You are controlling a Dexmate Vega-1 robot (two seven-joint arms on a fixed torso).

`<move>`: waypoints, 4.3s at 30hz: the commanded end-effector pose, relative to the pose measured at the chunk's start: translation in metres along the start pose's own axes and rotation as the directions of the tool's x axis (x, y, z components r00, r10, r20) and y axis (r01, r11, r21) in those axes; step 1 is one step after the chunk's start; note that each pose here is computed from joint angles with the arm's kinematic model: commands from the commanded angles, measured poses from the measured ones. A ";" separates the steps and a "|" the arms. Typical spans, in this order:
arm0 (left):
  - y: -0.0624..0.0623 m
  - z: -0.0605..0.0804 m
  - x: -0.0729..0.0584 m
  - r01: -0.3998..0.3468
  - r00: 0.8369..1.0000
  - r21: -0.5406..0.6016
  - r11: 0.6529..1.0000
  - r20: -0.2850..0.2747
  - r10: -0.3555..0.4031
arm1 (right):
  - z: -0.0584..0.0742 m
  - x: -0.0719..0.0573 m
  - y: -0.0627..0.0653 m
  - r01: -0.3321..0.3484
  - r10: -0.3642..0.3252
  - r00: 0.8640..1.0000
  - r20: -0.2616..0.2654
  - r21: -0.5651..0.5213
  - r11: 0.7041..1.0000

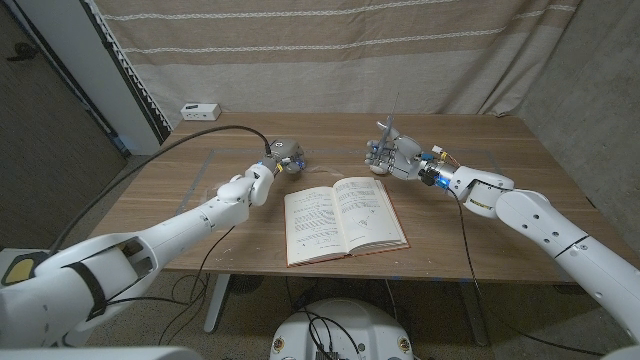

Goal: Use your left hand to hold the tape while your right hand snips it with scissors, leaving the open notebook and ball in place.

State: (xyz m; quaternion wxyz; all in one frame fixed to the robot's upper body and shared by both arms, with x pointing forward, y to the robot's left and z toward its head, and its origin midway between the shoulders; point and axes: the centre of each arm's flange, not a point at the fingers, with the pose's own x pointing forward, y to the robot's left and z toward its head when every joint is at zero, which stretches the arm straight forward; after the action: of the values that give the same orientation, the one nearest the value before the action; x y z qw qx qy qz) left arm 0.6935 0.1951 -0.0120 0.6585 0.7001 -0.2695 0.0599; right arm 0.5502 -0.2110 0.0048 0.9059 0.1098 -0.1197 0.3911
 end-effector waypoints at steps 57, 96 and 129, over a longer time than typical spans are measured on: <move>0.092 0.004 0.032 -0.166 0.981 -0.981 0.096 -0.154 0.119 | -0.012 -0.002 0.008 -0.027 0.027 1.000 -0.004 0.001 1.000; 0.113 0.037 0.081 0.006 0.996 -0.993 -0.115 -0.003 0.085 | -0.021 -0.003 0.015 -0.064 0.064 0.998 -0.025 0.007 0.998; 0.103 0.071 0.101 -0.012 0.999 -0.991 -0.136 -0.019 0.051 | -0.028 -0.005 0.019 -0.086 0.086 0.995 -0.050 0.007 0.996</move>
State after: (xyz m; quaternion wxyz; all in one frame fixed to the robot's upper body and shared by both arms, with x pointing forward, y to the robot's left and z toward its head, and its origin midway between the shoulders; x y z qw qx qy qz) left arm 0.7117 0.1119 0.1168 0.9527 -0.0494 -0.2482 -0.1685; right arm 0.5375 -0.1938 -0.0190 0.8910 0.0992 -0.1039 0.4306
